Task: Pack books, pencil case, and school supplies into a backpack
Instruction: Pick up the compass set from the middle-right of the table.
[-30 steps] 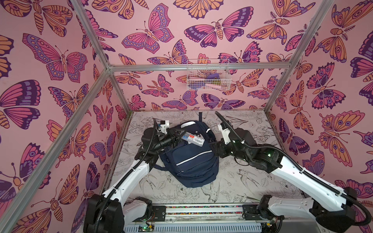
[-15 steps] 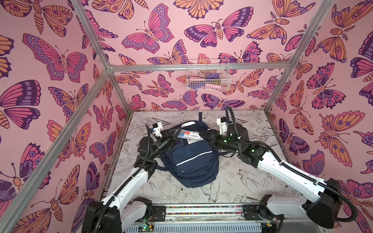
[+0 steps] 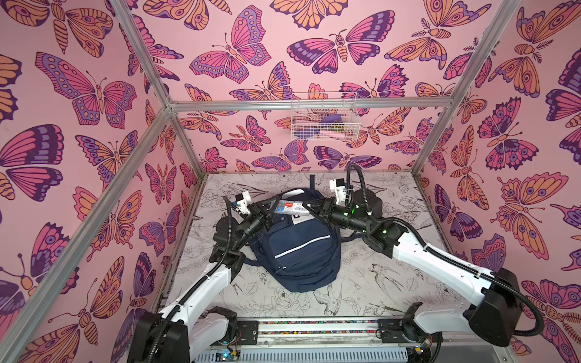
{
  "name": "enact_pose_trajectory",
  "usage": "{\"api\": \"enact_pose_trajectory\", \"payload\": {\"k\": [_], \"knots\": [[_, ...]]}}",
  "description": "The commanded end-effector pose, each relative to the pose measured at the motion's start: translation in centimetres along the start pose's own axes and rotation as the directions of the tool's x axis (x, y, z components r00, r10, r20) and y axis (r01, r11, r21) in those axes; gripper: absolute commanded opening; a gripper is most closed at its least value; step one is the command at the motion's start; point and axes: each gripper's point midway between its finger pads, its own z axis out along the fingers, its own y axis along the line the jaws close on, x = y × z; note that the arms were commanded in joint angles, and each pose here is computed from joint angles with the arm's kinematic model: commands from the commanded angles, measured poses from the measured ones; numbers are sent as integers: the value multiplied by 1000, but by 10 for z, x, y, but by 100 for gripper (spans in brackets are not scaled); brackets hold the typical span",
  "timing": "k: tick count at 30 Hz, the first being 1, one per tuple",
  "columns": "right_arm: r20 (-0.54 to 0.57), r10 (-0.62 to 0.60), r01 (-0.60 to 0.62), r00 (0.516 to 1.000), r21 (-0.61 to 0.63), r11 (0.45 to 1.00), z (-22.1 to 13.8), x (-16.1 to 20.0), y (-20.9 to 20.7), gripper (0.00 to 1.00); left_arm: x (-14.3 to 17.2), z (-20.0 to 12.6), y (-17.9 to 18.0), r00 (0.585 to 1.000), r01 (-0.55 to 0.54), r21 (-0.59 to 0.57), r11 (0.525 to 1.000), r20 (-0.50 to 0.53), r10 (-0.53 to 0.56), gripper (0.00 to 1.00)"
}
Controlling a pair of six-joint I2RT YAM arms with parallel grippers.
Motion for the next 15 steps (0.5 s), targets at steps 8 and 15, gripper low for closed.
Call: {"api": "enact_pose_trajectory", "payload": {"k": [8, 15], "knots": [[152, -102, 37, 983, 380, 924, -108, -46, -61, 0, 21, -19, 71, 894, -437, -473, 765, -324, 310, 72], [204, -52, -79, 978, 588, 805, -196, -41, -127, 0, 68, -13, 119, 533, -844, -430, 321, -747, 399, 77]]}}
